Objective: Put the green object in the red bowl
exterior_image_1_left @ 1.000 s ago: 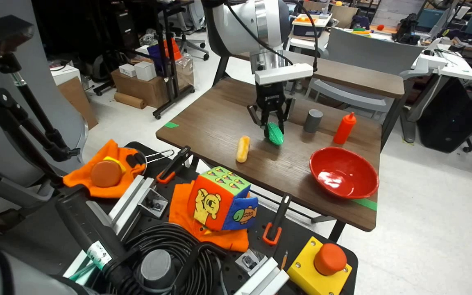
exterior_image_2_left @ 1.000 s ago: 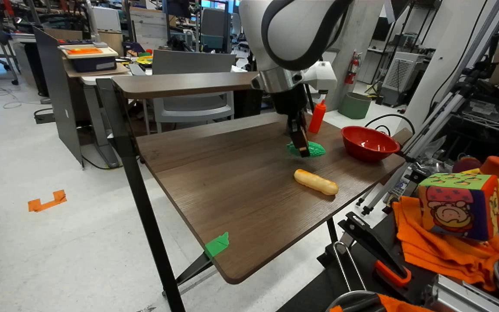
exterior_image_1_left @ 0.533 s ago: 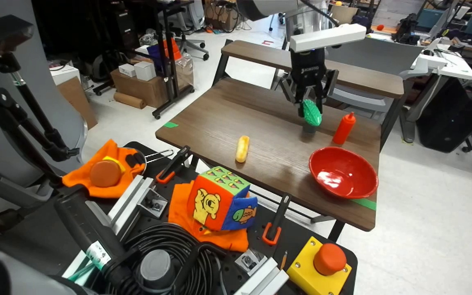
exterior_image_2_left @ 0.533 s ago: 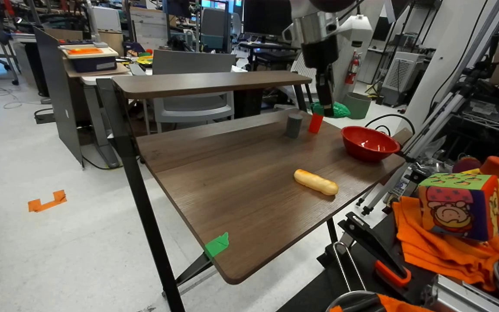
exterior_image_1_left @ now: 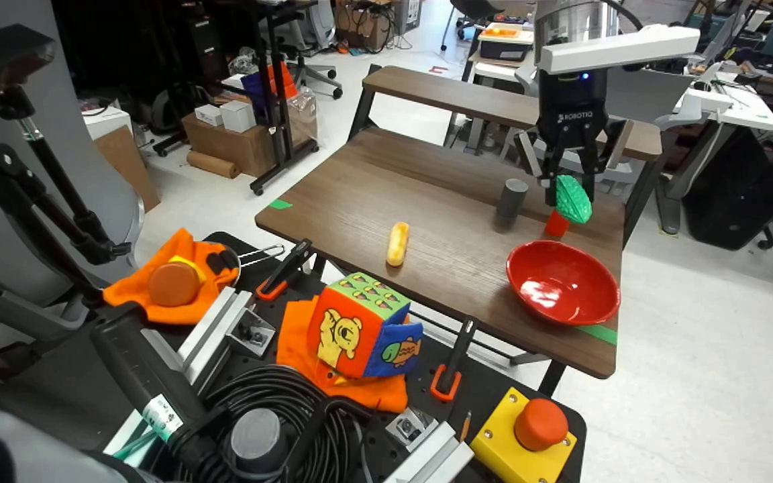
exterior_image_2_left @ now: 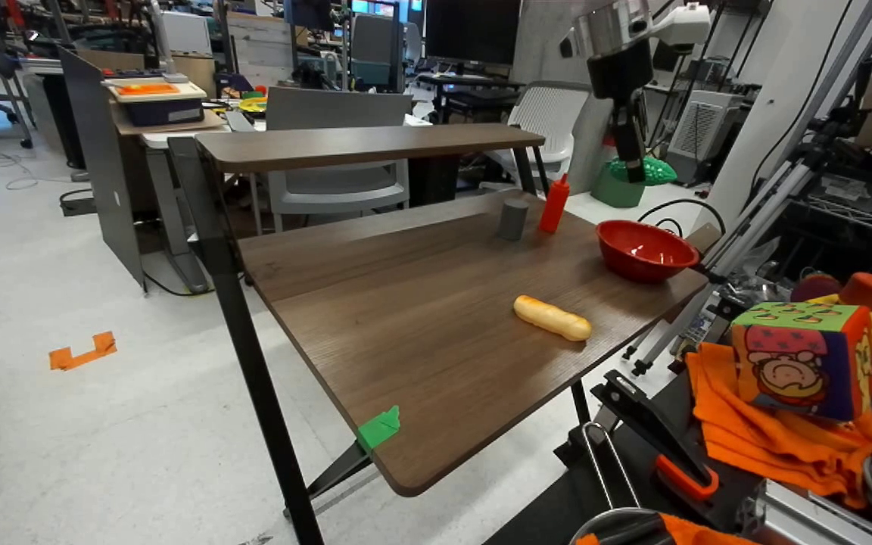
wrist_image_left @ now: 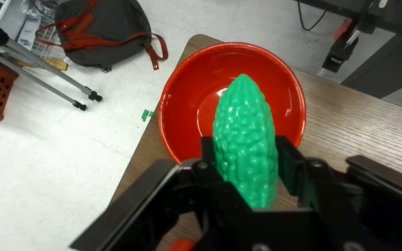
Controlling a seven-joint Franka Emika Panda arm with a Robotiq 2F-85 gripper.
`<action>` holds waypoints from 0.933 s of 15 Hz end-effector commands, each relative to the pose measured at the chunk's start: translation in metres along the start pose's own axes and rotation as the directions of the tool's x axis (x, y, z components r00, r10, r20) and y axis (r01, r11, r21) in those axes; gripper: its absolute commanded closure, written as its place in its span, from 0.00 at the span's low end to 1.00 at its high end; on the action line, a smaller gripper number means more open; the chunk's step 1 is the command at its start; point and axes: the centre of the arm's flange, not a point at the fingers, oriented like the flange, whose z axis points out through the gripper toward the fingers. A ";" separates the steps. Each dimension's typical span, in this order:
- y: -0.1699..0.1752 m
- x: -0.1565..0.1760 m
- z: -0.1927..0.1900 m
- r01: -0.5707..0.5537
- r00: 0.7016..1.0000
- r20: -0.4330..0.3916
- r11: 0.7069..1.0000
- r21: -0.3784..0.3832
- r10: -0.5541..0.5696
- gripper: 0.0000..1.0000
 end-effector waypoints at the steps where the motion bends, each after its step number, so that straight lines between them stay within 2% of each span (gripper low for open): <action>1: 0.006 0.023 0.011 -0.030 0.999 0.045 0.999 0.020 0.029 0.79; 4: 0.007 0.040 0.035 -0.083 0.995 0.050 0.996 0.006 0.083 0.79; 7: 0.000 0.047 0.059 -0.090 0.993 0.069 0.995 -0.031 0.092 0.79; 11: -0.014 0.052 0.090 -0.060 0.994 0.084 0.981 -0.185 0.076 0.79; 14: -0.014 0.047 0.100 -0.071 0.993 0.077 0.962 -0.264 0.095 0.79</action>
